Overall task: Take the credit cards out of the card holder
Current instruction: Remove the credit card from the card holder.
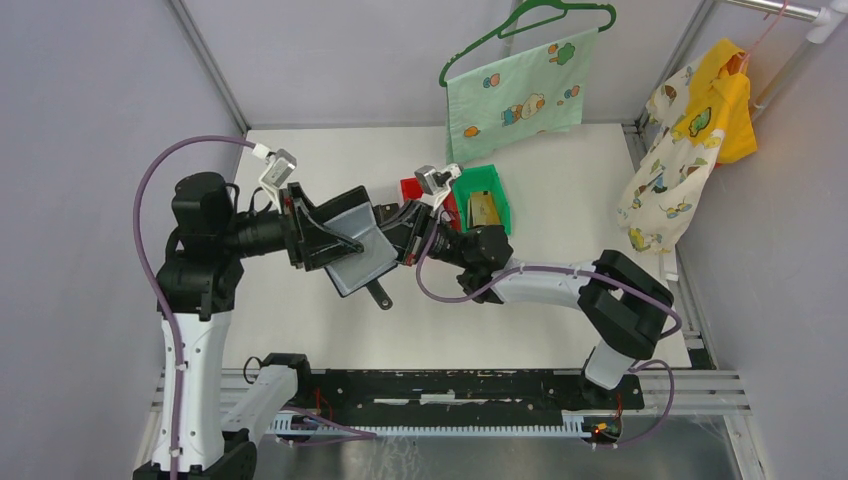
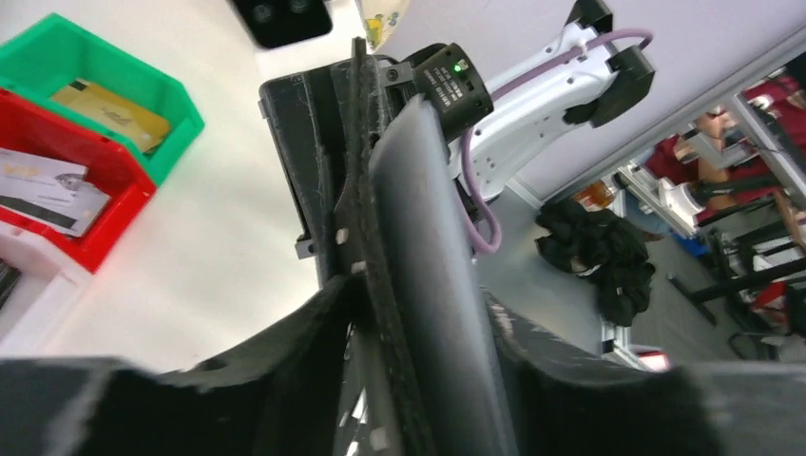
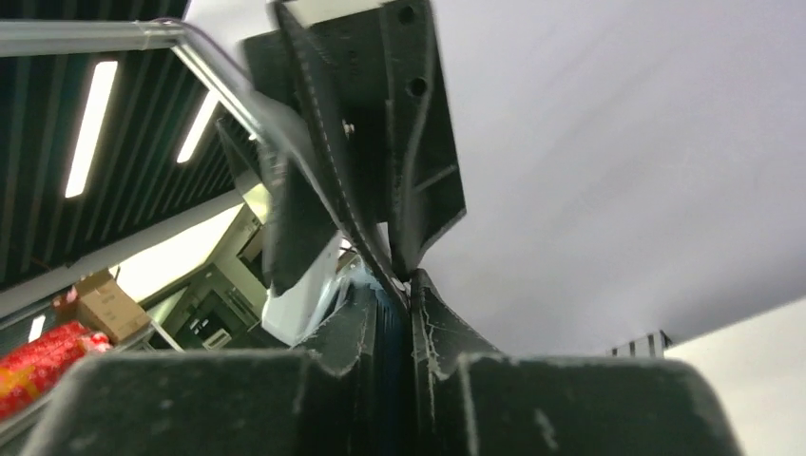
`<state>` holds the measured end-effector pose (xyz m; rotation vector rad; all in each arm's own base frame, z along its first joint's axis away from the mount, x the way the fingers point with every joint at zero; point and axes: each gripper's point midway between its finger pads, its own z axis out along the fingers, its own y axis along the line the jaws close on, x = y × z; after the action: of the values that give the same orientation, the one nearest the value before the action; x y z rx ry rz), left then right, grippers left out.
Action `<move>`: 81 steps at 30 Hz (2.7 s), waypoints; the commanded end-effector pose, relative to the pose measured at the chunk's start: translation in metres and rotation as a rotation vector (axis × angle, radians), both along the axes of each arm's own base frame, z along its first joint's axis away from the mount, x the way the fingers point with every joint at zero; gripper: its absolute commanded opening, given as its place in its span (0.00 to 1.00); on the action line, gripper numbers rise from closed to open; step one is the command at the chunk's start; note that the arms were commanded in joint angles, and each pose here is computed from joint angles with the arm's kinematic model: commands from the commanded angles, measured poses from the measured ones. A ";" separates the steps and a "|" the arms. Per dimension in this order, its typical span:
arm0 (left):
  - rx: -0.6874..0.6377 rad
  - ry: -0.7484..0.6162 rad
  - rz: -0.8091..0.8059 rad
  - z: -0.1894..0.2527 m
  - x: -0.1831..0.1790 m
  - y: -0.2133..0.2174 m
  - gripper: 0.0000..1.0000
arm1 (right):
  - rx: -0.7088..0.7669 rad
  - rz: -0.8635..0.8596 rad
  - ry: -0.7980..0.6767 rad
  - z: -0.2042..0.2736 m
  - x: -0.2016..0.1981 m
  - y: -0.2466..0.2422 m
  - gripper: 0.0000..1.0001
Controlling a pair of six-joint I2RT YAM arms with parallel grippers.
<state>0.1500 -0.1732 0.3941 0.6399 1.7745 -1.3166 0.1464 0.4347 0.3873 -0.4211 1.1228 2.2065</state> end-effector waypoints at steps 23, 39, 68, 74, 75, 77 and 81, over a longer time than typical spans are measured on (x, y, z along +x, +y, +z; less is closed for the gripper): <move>0.440 -0.917 0.186 0.000 0.007 0.045 0.83 | -0.610 -0.515 0.132 -0.042 0.067 -0.006 0.00; 0.502 -0.971 0.065 -0.059 -0.003 0.046 0.76 | -0.705 -0.756 0.079 -0.026 0.070 0.012 0.00; 0.668 -1.148 0.154 -0.070 0.024 0.068 0.61 | -0.671 -0.650 0.091 -0.020 0.054 0.046 0.00; 0.675 -1.170 0.130 -0.074 0.022 0.066 0.61 | -0.666 -0.645 0.094 -0.020 0.053 0.046 0.00; 0.688 -1.174 0.137 -0.073 0.023 0.068 0.60 | -0.668 -0.645 0.095 -0.021 0.053 0.045 0.00; 0.714 -1.180 0.156 -0.073 0.027 0.072 0.58 | -0.664 -0.650 0.096 -0.023 0.053 0.043 0.00; 0.731 -1.185 0.198 -0.064 0.031 0.077 0.56 | -0.666 -0.647 0.090 -0.024 0.051 0.041 0.00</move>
<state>0.1697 -0.1058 0.3094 1.2558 1.2276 -0.1070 0.2040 0.4749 0.3209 -0.2089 1.8508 1.1649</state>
